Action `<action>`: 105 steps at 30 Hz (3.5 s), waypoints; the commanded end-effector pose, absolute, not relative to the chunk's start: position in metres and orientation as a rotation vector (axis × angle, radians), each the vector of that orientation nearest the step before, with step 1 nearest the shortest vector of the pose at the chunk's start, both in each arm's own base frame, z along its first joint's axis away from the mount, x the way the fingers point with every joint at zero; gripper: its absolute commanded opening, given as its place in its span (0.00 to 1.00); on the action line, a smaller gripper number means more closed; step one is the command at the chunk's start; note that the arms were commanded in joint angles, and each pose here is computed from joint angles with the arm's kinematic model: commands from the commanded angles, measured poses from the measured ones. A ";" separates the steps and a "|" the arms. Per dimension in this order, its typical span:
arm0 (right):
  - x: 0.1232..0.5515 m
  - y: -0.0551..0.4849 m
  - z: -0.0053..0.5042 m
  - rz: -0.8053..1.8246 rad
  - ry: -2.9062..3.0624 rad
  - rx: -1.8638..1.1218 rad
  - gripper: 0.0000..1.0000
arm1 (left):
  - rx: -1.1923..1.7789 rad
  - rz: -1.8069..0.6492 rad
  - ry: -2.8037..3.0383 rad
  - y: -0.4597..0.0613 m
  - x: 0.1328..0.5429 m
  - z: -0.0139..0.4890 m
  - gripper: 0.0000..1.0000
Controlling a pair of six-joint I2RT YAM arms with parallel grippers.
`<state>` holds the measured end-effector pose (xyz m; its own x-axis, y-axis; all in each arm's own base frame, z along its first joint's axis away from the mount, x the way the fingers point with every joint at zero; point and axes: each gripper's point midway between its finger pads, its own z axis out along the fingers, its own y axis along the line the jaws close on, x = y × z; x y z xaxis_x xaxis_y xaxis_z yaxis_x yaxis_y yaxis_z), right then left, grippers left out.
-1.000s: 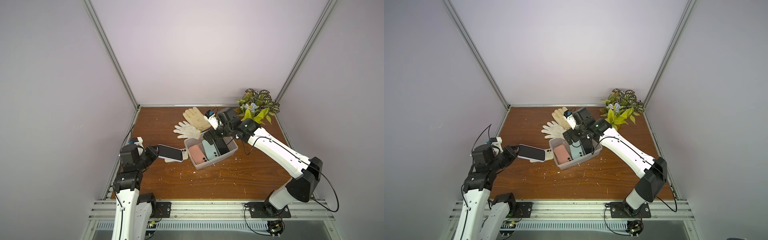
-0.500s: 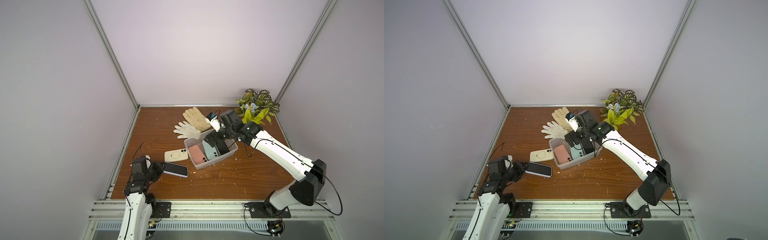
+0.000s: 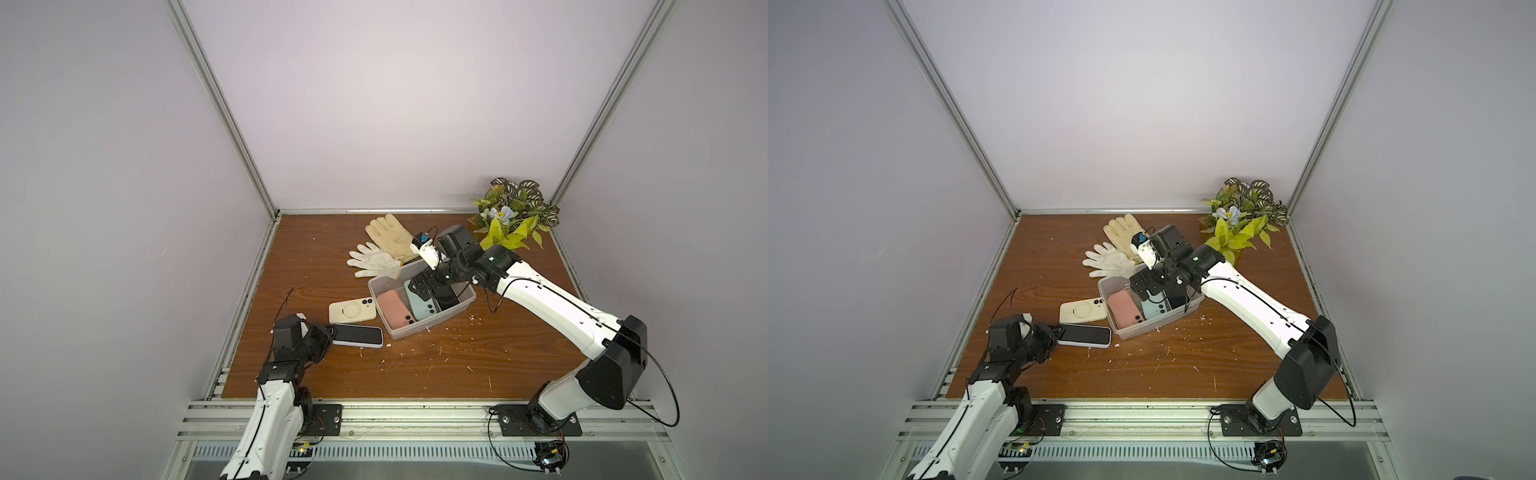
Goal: Take the phone out of the storage box
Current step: Place the phone at the center of the board, then pick up the phone from the storage box, then move the storage box to the center of the board.
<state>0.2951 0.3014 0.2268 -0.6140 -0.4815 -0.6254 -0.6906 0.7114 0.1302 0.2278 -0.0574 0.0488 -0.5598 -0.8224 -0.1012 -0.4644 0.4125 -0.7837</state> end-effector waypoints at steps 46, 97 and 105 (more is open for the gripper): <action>0.309 0.310 0.031 -0.305 2.653 -1.146 0.99 | -0.963 -0.719 2.382 -0.040 0.253 0.110 1.00; 0.333 0.317 0.068 0.190 2.881 -0.472 0.92 | -0.865 -0.759 2.399 -0.047 0.266 0.125 1.00; 0.330 0.305 0.041 0.156 2.933 -0.430 0.94 | -0.846 -0.762 2.409 -0.048 0.269 0.126 1.00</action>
<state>0.3306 0.3154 0.0474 -0.9252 -0.3164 -0.2096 -0.3384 0.9378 0.0779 0.2708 -0.0442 0.1236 -0.6754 -0.6974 -0.2397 -0.4313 0.6372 -0.6387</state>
